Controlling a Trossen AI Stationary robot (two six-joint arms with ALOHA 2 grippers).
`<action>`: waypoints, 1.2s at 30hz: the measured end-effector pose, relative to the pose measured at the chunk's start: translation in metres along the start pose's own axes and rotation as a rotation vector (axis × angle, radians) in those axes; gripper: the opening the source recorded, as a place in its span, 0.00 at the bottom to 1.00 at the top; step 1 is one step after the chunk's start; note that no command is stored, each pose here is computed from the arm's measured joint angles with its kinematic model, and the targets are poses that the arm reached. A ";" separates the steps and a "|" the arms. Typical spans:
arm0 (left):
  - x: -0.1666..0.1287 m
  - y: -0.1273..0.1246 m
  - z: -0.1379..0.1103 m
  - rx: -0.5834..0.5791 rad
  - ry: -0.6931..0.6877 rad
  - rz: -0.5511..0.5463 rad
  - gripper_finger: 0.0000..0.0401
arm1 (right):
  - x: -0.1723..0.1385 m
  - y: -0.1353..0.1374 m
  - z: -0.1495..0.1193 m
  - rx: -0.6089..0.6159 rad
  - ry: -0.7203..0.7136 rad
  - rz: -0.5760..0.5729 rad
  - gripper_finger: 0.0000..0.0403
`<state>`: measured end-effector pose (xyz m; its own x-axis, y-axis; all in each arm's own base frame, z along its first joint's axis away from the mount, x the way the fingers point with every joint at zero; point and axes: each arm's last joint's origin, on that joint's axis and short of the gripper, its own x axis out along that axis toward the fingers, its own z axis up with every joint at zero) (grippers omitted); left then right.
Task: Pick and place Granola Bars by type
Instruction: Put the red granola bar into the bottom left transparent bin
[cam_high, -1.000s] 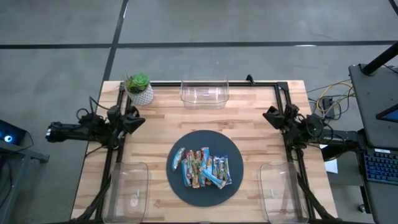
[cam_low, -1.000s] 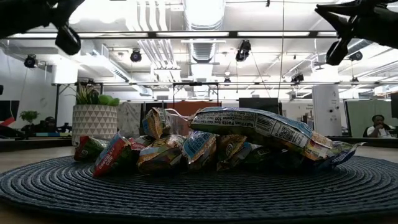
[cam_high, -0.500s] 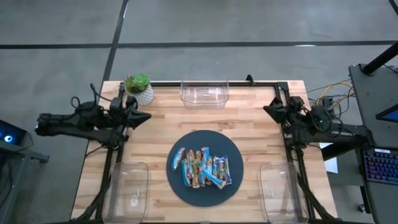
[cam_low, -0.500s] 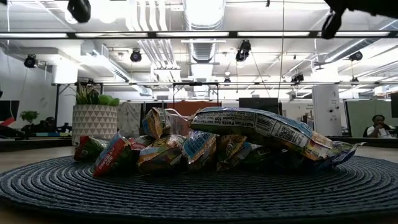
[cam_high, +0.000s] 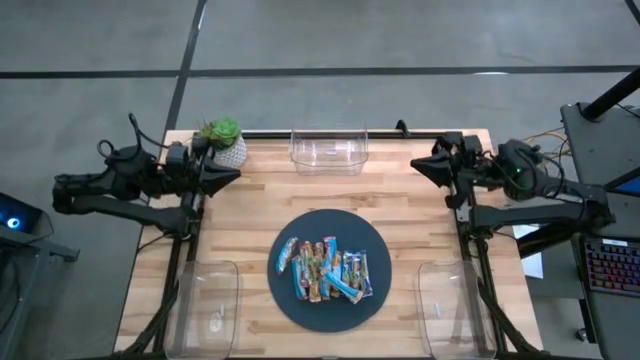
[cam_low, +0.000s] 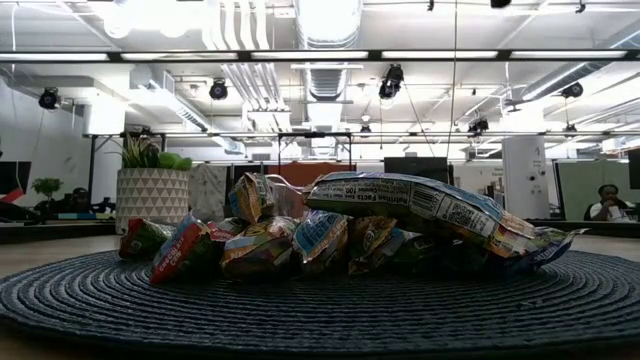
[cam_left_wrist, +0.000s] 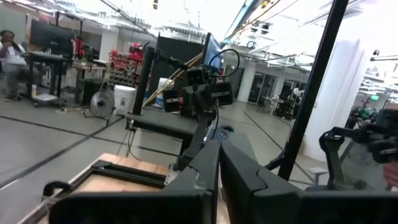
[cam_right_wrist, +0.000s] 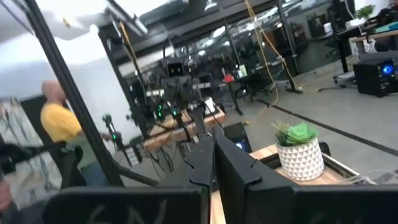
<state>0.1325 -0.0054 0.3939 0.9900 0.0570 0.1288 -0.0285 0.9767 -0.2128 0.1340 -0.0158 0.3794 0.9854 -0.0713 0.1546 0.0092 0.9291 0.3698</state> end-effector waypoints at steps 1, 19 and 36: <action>0.001 -0.001 0.003 0.006 0.002 0.000 0.00 | 0.003 0.002 0.004 -0.011 0.013 -0.003 0.02; 0.034 -0.008 0.016 0.054 0.247 0.047 0.00 | 0.043 0.006 0.020 -0.043 0.339 -0.123 0.02; 0.072 -0.011 0.006 0.059 0.429 0.086 0.00 | 0.061 0.000 0.008 -0.079 0.405 -0.138 0.02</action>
<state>0.2035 -0.0102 0.4116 0.9511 0.0597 -0.3032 -0.1088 0.9830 -0.1478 0.1931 -0.0232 0.3962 0.9610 -0.0631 -0.2691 0.1428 0.9469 0.2880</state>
